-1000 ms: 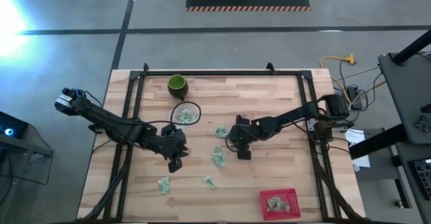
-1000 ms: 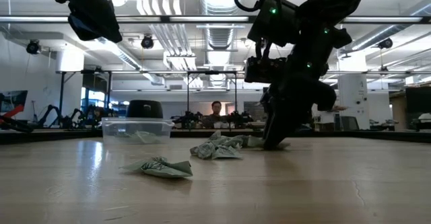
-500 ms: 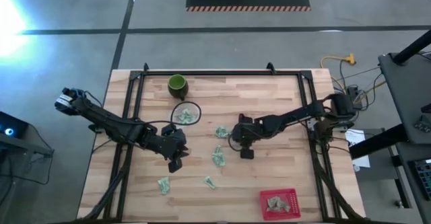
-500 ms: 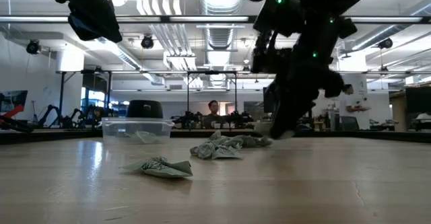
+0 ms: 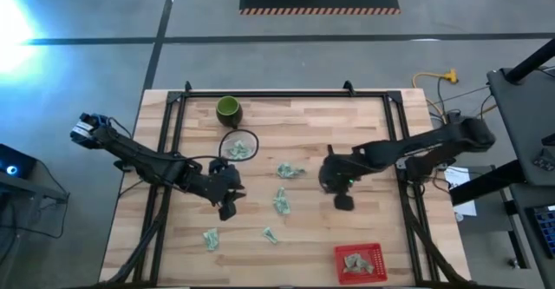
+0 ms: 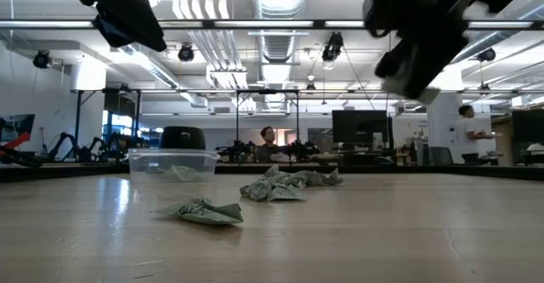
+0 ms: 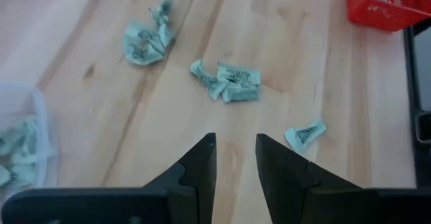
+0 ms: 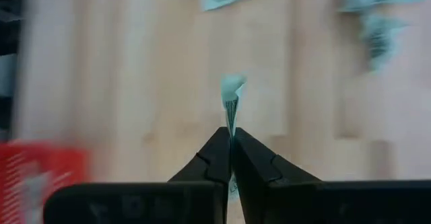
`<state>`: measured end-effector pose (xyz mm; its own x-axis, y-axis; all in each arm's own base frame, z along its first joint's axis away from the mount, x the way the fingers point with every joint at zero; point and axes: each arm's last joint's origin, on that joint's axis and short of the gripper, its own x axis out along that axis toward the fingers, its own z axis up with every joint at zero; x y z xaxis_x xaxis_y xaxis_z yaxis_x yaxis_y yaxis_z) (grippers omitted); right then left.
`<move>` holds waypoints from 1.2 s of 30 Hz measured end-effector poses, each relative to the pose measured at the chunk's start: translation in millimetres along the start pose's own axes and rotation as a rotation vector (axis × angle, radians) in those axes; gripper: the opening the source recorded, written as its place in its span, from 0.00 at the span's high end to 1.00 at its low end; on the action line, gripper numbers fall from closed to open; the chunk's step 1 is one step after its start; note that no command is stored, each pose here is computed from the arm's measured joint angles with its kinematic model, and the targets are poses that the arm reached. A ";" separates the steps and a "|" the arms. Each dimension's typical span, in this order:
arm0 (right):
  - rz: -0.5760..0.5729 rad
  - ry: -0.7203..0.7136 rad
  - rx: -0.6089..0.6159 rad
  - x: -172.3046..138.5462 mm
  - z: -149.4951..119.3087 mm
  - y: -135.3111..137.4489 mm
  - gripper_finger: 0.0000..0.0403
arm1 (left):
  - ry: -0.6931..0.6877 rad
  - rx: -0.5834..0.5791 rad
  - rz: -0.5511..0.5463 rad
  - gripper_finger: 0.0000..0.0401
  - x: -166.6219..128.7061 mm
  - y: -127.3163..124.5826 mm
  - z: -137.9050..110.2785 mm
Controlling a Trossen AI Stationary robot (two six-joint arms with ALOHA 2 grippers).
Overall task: Pick and place items into bin
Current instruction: Put the green stevia packet into the red basket
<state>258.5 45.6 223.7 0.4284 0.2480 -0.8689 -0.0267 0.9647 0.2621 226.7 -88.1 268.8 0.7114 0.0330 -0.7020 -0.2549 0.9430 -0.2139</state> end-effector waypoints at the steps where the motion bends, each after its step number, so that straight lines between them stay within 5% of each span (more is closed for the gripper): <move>1: 0.028 -0.001 -0.008 -5.7 -2.8 5.9 0.98 | -0.008 0.010 0.006 0.78 0.0 0.1 0.4; 9: 0.237 -0.009 -0.048 -35.4 -23.7 53.7 0.98 | -0.084 0.066 0.036 0.78 -0.1 -0.9 5.5; 18: 0.347 0.097 -0.029 -29.9 -50.8 107.6 0.98 | -0.132 0.072 0.079 0.78 -0.3 -0.3 8.1; 27: 0.366 0.196 0.004 0.2 -69.3 144.7 0.98 | -0.166 0.069 0.125 0.78 -0.6 0.9 9.5; 36: 0.300 0.275 0.056 32.1 -74.4 149.1 0.95 | -0.163 0.067 0.121 0.78 -0.6 0.8 9.3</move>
<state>201.2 204.0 203.6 0.1516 0.5390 -0.8285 -0.0614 0.8417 0.5364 232.1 -84.3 275.4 0.7763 0.1958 -0.5992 -0.3051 0.9485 -0.0854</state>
